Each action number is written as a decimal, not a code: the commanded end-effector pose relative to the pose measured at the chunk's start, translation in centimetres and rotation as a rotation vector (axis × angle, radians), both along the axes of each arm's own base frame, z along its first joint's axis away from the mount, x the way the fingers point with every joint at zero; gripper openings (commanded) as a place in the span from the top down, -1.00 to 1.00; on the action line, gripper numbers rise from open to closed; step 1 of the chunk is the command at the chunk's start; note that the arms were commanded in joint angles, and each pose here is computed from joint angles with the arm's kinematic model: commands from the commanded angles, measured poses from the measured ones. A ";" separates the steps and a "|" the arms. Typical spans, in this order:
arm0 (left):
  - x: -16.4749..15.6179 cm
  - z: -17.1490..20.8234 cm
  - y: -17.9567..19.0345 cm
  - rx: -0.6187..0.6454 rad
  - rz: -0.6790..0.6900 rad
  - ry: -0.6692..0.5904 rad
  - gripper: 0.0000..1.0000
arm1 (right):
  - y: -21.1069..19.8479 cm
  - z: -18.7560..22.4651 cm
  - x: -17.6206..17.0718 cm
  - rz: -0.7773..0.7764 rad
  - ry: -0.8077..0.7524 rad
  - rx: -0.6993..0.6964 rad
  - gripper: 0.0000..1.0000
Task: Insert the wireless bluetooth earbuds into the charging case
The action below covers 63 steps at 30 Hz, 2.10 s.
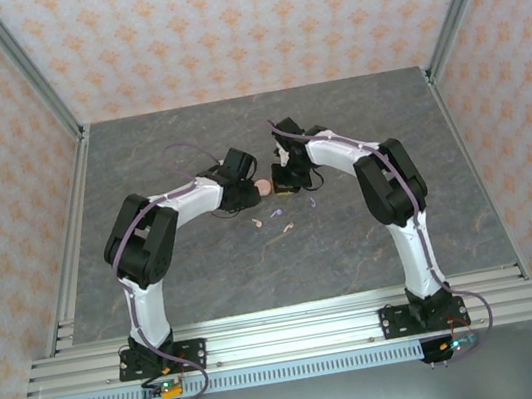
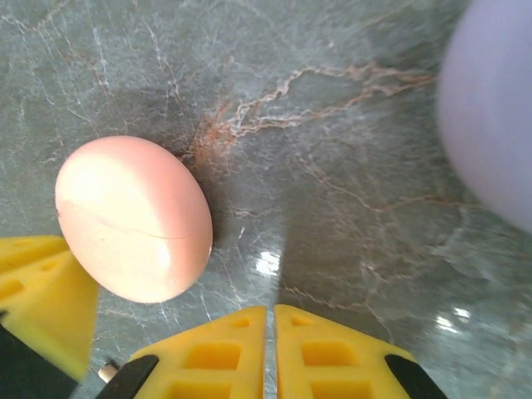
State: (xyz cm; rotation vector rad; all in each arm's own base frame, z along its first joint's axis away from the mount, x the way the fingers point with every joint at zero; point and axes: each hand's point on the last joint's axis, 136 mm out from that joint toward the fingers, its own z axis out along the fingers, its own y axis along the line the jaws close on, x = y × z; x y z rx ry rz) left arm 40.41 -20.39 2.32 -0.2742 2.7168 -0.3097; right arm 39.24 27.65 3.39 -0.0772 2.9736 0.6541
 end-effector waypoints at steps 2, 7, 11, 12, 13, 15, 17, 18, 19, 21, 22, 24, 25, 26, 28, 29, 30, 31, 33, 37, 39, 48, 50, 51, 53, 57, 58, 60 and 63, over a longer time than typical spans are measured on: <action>-0.3 3.1 3.4 0.021 0.050 -0.040 0.47 | -0.7 3.8 0.5 -0.024 -0.087 -0.016 0.75; 0.8 4.7 4.0 -0.156 0.029 -0.072 0.23 | -0.2 4.8 1.1 -0.045 -0.089 0.054 0.68; 1.6 5.1 3.4 -0.273 -0.012 -0.062 0.00 | 0.6 4.9 1.8 -0.069 -0.073 0.160 0.67; 1.8 5.1 3.1 -0.286 -0.019 -0.054 -0.03 | 0.9 4.9 2.0 -0.076 -0.066 0.195 0.66; 1.9 5.0 2.7 -0.302 -0.029 -0.049 -0.05 | 1.1 4.8 2.2 -0.082 -0.059 0.223 0.65; 2.2 4.8 2.0 -0.333 -0.049 -0.040 -0.05 | 1.4 4.7 2.6 -0.099 -0.046 0.265 0.62; 2.6 4.4 1.6 -0.350 -0.053 -0.037 -0.05 | 1.6 4.5 2.8 -0.108 -0.039 0.281 0.52; 2.7 4.1 1.5 -0.355 -0.053 -0.033 -0.05 | 1.7 4.3 2.9 -0.110 -0.038 0.286 0.48; 2.9 4.1 1.3 -0.365 -0.053 -0.035 -0.05 | 1.8 4.2 2.9 -0.114 -0.035 0.293 0.44; 3.1 2.9 1.0 -0.380 -0.047 -0.013 -0.05 | 1.8 3.8 2.9 -0.118 -0.024 0.294 0.37; 3.2 2.8 0.6 -0.399 -0.052 -0.016 -0.05 | 2.0 3.6 2.9 -0.115 -0.017 0.298 0.35; 3.4 2.5 0.3 -0.421 -0.048 -0.016 -0.05 | 2.0 2.9 2.9 -0.123 -0.002 0.295 0.35; 3.5 2.4 0.3 -0.423 -0.043 -0.015 -0.05 | 2.0 2.7 2.8 -0.122 0.006 0.296 0.35; 3.5 2.2 0.4 -0.421 -0.038 -0.012 -0.05 | 2.1 2.4 2.8 -0.122 0.012 0.295 0.36; 3.5 2.0 0.2 -0.432 -0.043 -0.008 -0.05 | 2.0 1.9 2.8 -0.128 0.022 0.286 0.37; 3.5 2.0 0.0 -0.443 -0.047 -0.009 -0.05 | 2.0 1.7 2.7 -0.128 0.029 0.282 0.37; 3.5 1.9 -0.2 -0.451 -0.050 -0.008 -0.05 | 2.0 1.4 2.7 -0.129 0.036 0.279 0.38; 3.5 1.9 -0.3 -0.458 -0.051 -0.008 -0.05 | 2.0 1.3 2.7 -0.127 0.042 0.278 0.38; 3.4 1.7 -0.6 -0.468 -0.057 -0.004 -0.05 | 2.1 1.0 2.7 -0.130 0.048 0.284 0.38; 3.3 1.4 -1.2 -0.478 -0.071 0.009 -0.05 | 2.2 0.9 2.8 -0.133 0.048 0.289 0.39; 3.2 1.0 -1.5 -0.481 -0.074 0.019 -0.05 | 2.2 0.8 2.8 -0.135 0.053 0.290 0.41; 3.3 0.2 -2.7 -0.508 -0.088 0.042 -0.04 | 2.2 0.0 2.6 -0.141 0.068 0.287 0.49; 3.2 -0.1 -3.0 -0.509 -0.090 0.051 -0.04 | 2.2 -0.1 2.6 -0.141 0.071 0.288 0.50; 3.2 -0.1 -3.2 -0.513 -0.093 0.050 -0.03 | 2.2 -0.2 2.5 -0.142 0.073 0.287 0.50; 3.1 -0.4 -3.4 -0.515 -0.094 0.058 -0.02 | 2.2 -0.3 2.5 -0.142 0.074 0.286 0.51; 2.7 -1.0 -3.8 -0.518 -0.091 0.078 0.03 | 2.1 -0.5 2.4 -0.144 0.077 0.283 0.52; 2.6 -1.2 -4.0 -0.518 -0.090 0.085 0.04 | 2.1 -0.5 2.4 -0.146 0.079 0.284 0.52; 2.3 -1.4 -4.1 -0.515 -0.087 0.092 0.06 | 2.1 -0.6 2.3 -0.149 0.081 0.288 0.52; 1.8 -1.8 -4.3 -0.520 -0.084 0.105 0.10 | 2.1 -0.6 2.2 -0.151 0.081 0.288 0.52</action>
